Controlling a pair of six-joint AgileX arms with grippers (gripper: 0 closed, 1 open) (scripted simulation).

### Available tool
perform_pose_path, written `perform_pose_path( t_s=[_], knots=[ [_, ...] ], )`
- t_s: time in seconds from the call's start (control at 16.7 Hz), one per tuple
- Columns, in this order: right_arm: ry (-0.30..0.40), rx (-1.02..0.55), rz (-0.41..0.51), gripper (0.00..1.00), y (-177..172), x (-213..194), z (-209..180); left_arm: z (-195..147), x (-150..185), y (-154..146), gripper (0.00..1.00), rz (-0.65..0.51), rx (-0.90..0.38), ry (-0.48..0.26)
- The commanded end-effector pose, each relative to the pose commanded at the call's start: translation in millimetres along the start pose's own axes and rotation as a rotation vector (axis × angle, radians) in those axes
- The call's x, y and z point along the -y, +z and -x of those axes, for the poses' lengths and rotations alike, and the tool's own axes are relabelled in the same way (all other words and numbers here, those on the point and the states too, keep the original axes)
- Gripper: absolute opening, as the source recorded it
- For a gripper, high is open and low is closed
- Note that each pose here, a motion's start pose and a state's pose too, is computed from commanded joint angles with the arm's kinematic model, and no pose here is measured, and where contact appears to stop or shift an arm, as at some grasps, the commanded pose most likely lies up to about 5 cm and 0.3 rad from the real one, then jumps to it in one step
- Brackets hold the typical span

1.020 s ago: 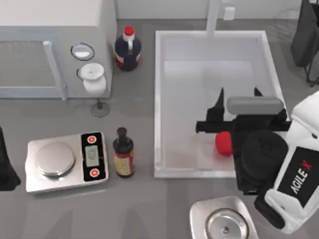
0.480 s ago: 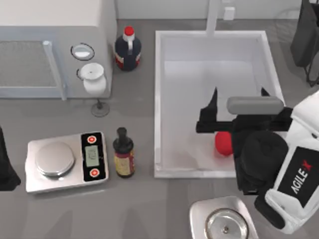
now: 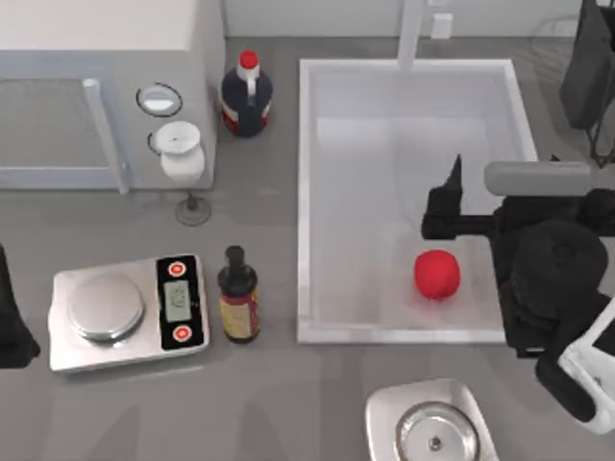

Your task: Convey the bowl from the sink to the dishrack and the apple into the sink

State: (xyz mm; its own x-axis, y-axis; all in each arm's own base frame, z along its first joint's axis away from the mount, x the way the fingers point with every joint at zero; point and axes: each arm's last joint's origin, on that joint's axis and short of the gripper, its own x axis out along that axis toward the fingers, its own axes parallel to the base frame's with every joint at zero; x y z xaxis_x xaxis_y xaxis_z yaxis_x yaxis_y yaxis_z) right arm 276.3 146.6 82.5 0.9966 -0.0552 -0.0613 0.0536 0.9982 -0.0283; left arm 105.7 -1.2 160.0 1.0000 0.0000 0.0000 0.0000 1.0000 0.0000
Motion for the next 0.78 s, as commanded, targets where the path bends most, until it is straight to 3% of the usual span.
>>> perform_pose_path(
  t_s=[0.42,0.78],
  knots=[
    [-0.066,-0.189,0.057,1.00,43,94,32,0,0,0,1.00,0.000,0.000,0.000],
    [-0.046,-0.264,0.043,1.00,51,133,81,0,0,0,1.00,0.000,0.000,0.000]
  ],
)
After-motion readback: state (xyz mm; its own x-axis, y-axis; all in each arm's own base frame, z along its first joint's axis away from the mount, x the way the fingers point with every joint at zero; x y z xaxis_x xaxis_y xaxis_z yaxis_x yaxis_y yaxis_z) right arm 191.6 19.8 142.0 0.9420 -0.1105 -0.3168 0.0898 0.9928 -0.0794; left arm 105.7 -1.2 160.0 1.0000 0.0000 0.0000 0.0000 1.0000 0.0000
